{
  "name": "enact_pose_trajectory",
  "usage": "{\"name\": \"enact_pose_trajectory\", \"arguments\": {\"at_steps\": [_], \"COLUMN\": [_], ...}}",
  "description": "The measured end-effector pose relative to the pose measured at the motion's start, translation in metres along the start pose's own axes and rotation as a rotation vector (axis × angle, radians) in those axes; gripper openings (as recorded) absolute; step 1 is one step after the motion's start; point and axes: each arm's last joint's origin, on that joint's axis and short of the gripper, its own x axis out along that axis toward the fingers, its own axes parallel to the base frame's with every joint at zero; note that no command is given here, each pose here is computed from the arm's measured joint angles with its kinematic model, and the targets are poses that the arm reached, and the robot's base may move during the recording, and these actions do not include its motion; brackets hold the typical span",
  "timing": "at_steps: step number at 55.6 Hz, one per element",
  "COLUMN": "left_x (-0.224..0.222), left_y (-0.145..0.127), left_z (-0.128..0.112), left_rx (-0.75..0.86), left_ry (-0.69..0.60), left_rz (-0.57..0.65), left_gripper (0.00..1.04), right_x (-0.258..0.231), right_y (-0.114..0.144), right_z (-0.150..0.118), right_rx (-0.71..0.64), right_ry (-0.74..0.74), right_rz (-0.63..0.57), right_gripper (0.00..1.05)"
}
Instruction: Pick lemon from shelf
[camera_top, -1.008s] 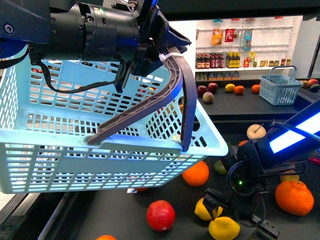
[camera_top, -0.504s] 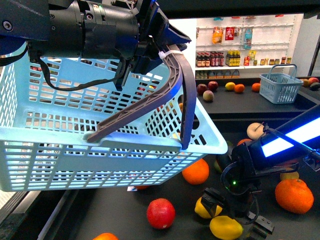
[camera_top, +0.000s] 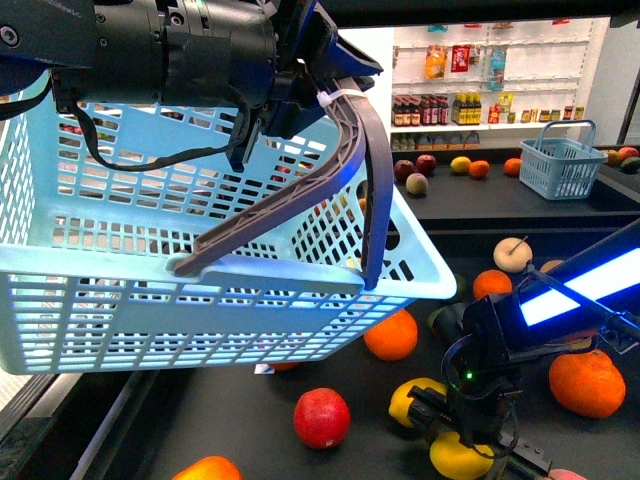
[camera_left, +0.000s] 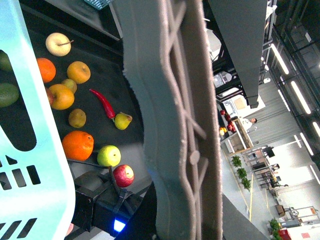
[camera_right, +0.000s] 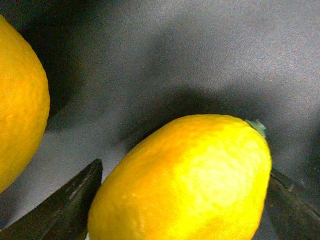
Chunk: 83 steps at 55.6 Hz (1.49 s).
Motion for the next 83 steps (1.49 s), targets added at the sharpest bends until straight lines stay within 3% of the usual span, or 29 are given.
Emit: {"name": "enact_pose_trajectory", "arguments": {"at_steps": [5,21,35,48,60,70,77,83], "left_x": [0.0,0.0,0.0,0.0,0.0,0.0,0.0,0.0], "left_y": [0.0,0.0,0.0,0.0,0.0,0.0,0.0,0.0], "left_z": [0.0,0.0,0.0,0.0,0.0,0.0,0.0,0.0], "left_rx": [0.0,-0.001,0.0,0.0,0.0,-0.001,0.0,0.0], "left_ry": [0.0,0.001,0.0,0.001,0.0,0.001,0.0,0.001], "left_rz": [0.0,0.0,0.0,0.0,0.0,-0.001,0.0,0.0], "left_gripper": [0.08,0.08,0.08,0.08,0.08,0.08,0.08,0.08], "right_x": [0.001,-0.006,-0.059,-0.132,-0.202,-0.333,-0.362,-0.355], "right_y": [0.0,-0.007,-0.025,-0.077,-0.125,-0.12,-0.103,-0.077], "right_z": [-0.002,-0.002,0.03,0.07,0.084,0.061,0.035,0.002], "right_rx": [-0.002,-0.035,-0.09,-0.063,-0.073,-0.177,-0.229,-0.277], "right_ry": [0.002,-0.037,-0.216,-0.358,-0.452,-0.577,-0.542,-0.436], "right_rz": [-0.001,-0.006,0.065,0.172,0.302,0.664,0.805,0.874], "right_gripper": [0.71,0.65,0.64,0.64,0.64,0.63,0.63,0.63]}}
